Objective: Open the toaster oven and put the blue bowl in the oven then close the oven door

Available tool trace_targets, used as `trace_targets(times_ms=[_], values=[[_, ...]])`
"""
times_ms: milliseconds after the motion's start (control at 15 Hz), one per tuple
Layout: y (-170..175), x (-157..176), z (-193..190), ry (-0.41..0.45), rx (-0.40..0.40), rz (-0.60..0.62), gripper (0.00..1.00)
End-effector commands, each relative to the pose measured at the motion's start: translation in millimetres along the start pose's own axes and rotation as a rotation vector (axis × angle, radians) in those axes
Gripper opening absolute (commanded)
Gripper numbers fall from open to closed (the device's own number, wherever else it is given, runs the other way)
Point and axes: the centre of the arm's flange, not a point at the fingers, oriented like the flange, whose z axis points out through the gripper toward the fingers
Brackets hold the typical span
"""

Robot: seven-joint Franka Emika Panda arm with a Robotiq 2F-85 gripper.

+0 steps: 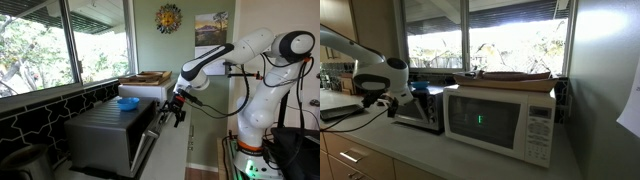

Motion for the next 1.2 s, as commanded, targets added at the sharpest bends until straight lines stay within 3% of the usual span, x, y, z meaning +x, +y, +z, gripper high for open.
trace_targets(times_ms=[0, 333, 600, 800, 1133], values=[[25.3, 15.5, 0.5, -0.012, 0.079, 0.172, 1.0], [33.0, 25.0, -13.1, 0.003, 0.22, 0.261, 1.0], [37.2, 23.6, -23.6, 0.01, 0.304, 0.2, 1.0], [43.5, 23.4, -16.9, -0.059, 0.25, 0.122, 1.0], [54.9, 23.7, -2.0, -0.155, 0.184, 0.094, 1.0]])
